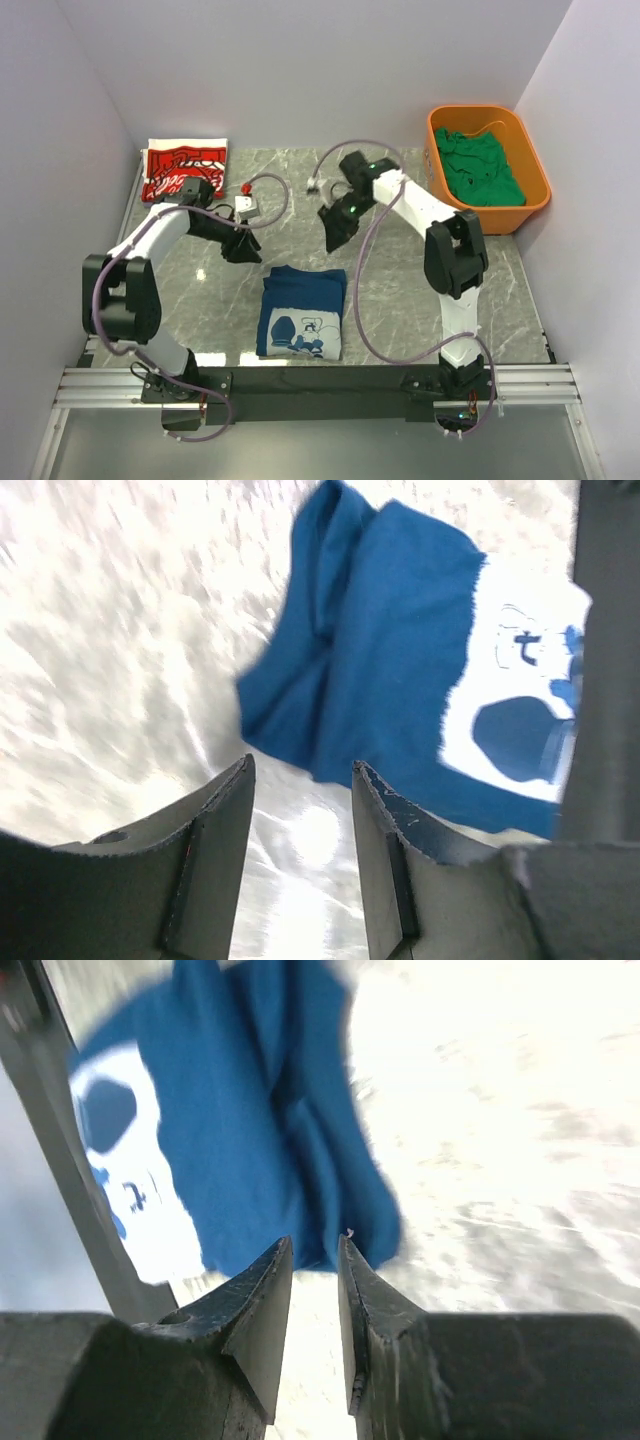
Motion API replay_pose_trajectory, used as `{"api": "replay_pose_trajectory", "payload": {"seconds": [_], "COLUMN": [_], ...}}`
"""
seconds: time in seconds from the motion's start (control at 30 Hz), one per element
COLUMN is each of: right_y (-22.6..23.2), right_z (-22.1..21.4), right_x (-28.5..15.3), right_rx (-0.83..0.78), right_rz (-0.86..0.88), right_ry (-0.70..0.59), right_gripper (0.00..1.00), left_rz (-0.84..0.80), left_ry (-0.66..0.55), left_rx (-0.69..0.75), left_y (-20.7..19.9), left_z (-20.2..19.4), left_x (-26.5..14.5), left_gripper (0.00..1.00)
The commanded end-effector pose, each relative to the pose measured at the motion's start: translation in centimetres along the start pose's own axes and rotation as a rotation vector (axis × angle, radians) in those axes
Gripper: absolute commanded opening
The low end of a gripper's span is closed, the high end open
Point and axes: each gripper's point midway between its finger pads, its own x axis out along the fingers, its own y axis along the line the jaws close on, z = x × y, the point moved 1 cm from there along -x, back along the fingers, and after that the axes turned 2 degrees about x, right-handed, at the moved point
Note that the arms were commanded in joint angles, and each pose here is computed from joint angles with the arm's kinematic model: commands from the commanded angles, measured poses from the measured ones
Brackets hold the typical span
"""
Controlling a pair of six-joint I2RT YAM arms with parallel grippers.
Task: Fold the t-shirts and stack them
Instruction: Fold the tshirt
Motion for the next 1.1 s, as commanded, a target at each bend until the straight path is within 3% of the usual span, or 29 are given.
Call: {"api": "replay_pose_trajectory", "payload": {"seconds": [0.0,0.23,0.87,1.0,1.07], "right_y": [0.6,-1.2,-2.1,-2.0,-1.8], "right_z": [3.4,4.9,1.5,0.0,-0.6], "right_x": [-1.7,2.7,10.1,11.1,11.5], "right_rx": [0.099,0.234,0.452,0.473,0.479], "right_rz": [0.057,0.152,0.244,0.243,0.251], "right_ry": [-0.137,-0.146,-0.081,-0.053,-0.041], "right_gripper": [0.32,0.31,0.32,0.32,0.31], "left_rz": [0.041,-0.048,-0.206,-0.185,-0.196], "left_ry": [-0.004,0.087,0.189,0.205,0.206], "left_rx": [0.244,0.413,0.371,0.325,0.33], "left_y": [0.3,-0.3,-2.7,-2.3,-2.4], "left_z": [2.5,2.7,0.2,0.1,0.0], "left_x": [0.7,6.1,12.6,13.1,13.1], "left_gripper": [0.49,0.49,0.47,0.43,0.34]}}
